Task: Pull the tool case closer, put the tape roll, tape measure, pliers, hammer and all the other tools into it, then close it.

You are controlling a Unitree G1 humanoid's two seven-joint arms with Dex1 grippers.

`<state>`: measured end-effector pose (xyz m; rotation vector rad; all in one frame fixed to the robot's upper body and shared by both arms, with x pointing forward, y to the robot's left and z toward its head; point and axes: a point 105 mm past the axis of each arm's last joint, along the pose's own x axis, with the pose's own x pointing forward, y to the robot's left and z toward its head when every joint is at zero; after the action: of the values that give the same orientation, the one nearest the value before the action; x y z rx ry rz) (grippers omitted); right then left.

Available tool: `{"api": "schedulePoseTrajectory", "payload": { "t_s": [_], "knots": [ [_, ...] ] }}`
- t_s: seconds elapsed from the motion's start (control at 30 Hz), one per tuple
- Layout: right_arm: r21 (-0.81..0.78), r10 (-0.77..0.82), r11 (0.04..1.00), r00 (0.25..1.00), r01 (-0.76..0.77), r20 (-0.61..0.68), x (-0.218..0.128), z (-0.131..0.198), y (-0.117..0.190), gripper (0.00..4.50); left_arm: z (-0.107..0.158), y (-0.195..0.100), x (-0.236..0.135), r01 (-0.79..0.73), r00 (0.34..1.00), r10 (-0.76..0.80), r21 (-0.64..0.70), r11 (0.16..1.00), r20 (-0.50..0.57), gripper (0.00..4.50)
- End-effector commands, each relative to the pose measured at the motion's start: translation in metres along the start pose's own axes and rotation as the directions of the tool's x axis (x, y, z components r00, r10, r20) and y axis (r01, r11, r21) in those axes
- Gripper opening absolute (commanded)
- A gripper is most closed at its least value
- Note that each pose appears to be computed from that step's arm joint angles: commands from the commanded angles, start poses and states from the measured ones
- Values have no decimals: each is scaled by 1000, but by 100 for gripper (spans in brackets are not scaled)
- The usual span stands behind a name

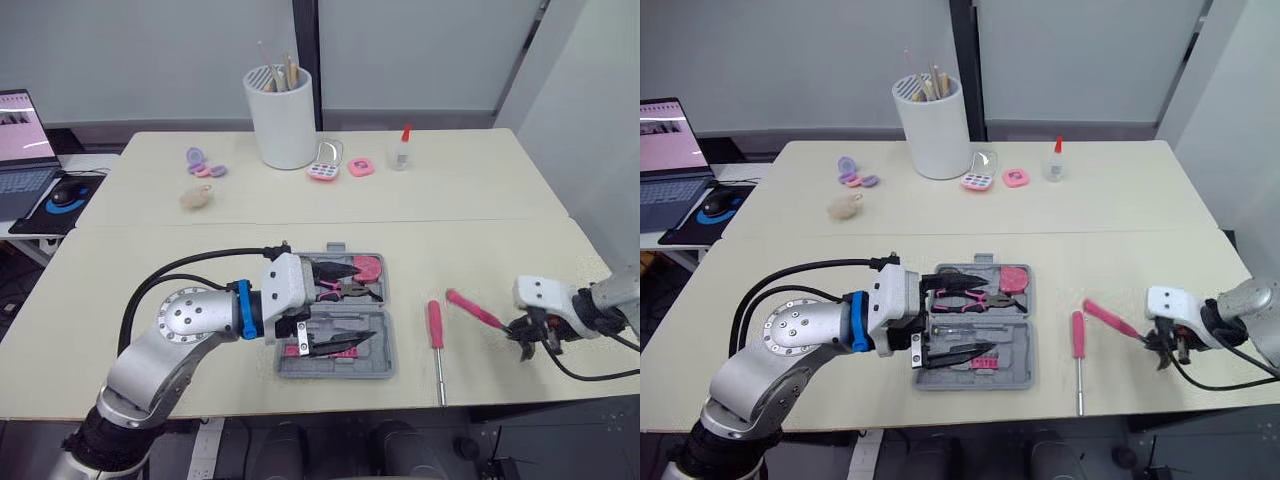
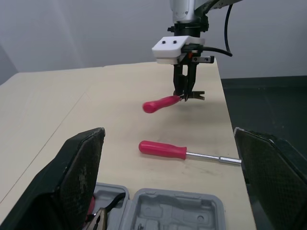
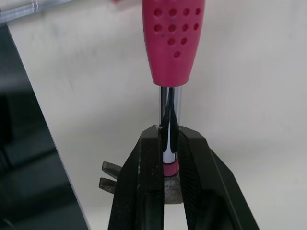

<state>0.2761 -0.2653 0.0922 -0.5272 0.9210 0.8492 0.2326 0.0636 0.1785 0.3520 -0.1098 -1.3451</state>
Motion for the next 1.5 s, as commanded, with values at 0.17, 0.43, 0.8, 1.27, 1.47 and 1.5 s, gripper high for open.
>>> {"api": "schedulePoseTrajectory", "payload": {
  "t_s": [0.17, 0.43, 0.8, 1.27, 1.47, 1.5],
  "knots": [
    [492, -248, 842, 969, 222, -12, -3, 9, 4, 18, 5, 1, 3, 8, 999, -9, 15, 1000, 33, 450],
    [610, -366, 721, 928, 327, -65, 21, 8, 10, 18, 4, 2, 2, 7, 1000, -8, 4, 1000, 28, 450],
    [671, -441, 617, 887, 412, -138, 49, -4, 5, 18, 6, 3, 4, 14, 1000, -14, 8, 1000, 20, 450],
    [406, -377, 864, 917, 297, 130, 15, 18, 30, 321, 6, 2, -1, 28, 1000, -28, 12, 1000, 13, 450],
    [413, -415, 855, 890, 312, 187, 0, 2, 34, 417, 6, 1, 4, 44, 998, -45, 15, 999, 33, 450],
    [418, -422, 852, 886, 315, 191, -1, 1, 35, 417, 6, 0, 5, 46, 998, -47, 15, 999, 34, 450]
  ]
}}
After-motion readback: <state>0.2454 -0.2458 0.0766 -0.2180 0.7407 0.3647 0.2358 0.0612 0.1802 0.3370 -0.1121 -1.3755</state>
